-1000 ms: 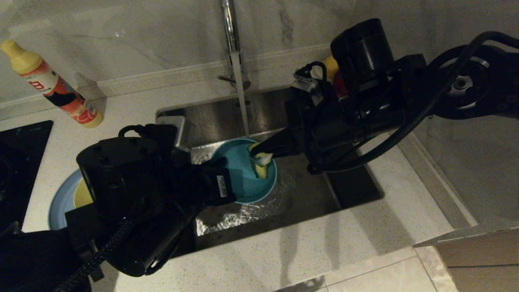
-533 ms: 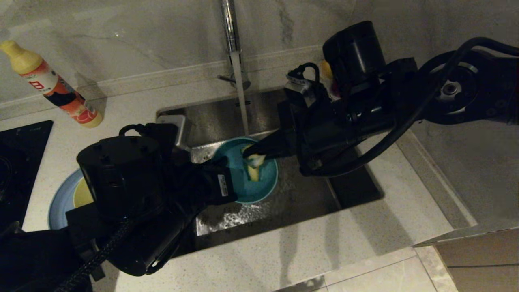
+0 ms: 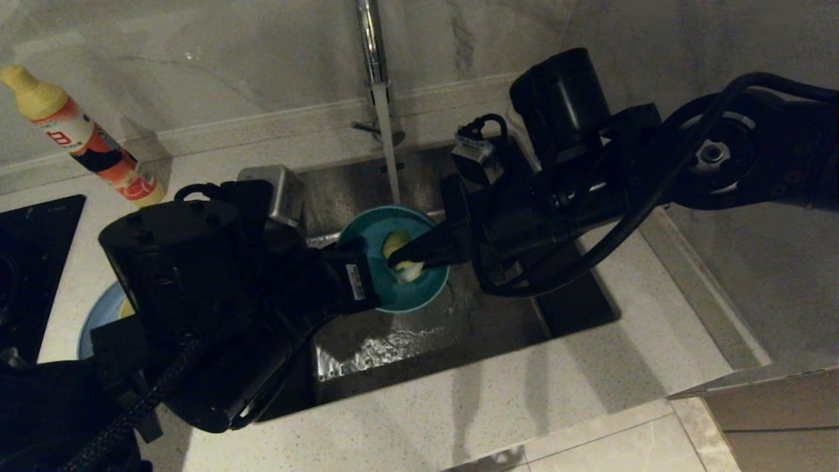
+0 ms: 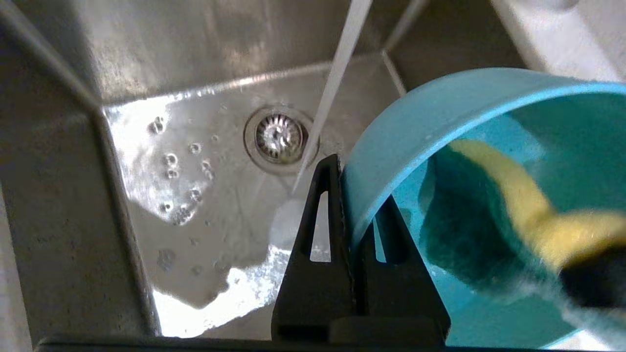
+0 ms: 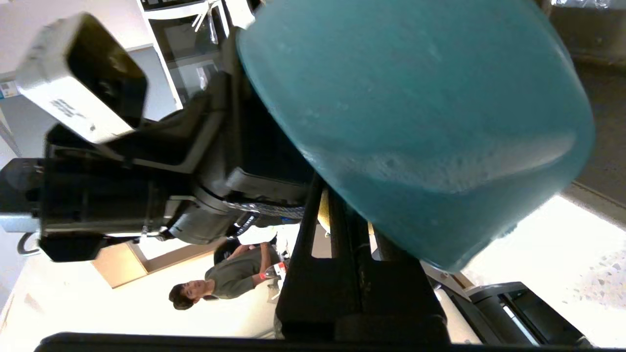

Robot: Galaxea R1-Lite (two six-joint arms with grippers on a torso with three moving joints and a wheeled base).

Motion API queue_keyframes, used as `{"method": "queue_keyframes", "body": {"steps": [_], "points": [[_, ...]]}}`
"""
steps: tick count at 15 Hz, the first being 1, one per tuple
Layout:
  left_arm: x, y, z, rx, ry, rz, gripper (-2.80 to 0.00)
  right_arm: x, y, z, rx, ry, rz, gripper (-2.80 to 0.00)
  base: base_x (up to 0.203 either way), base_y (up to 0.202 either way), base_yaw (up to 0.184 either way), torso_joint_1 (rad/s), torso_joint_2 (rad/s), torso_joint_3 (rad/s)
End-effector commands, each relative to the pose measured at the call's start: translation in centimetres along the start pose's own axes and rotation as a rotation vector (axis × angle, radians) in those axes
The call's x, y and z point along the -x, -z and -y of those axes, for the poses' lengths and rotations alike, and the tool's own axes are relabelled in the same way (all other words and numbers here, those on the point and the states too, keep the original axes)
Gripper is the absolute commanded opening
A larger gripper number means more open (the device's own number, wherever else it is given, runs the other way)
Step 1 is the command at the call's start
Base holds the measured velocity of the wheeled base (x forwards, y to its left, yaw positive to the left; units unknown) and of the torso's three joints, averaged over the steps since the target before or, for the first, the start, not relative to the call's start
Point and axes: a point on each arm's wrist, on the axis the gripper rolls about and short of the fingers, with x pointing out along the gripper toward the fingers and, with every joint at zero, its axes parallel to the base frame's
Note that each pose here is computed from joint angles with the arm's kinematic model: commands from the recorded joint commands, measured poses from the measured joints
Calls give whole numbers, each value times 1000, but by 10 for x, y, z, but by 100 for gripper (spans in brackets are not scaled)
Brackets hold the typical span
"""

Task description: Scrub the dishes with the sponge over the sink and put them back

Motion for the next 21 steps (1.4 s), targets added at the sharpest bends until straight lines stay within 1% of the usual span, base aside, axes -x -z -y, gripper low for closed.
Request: {"method": "queue_keyframes", "body": {"steps": [1,3,6,8,12,16,18,21], "points": [[1,-5,0,7,-1,19,-280,6,0,-1,-4,1,9,-280,0,0,0,0,0,0],[1,-2,-1,4,-4,10,-280,15,0,-7,7,1,32,-280,0,0,0,0,0,0],[0,0,-1,1,-6,5,-280,24,2,-11,5,3,36,-280,0,0,0,0,0,0],[0,-1,-1,0,-8,6,-280,26,2,-10,-2,9,37,-280,0,0,0,0,0,0],[1,-1,-1,-3,-6,7,-280,38,-3,-7,-5,18,71,-280,0,0,0,0,0,0],[2,4,-2,-21,-4,-12,-280,42,-9,-14,36,-12,112,-280,0,0,0,0,0,0],[3,10,-3,-43,-2,-33,-280,40,-8,-17,47,-23,111,-280,0,0,0,0,0,0],[3,12,-2,-46,3,-40,-280,37,-9,-15,49,-23,105,-280,0,0,0,0,0,0]]}}
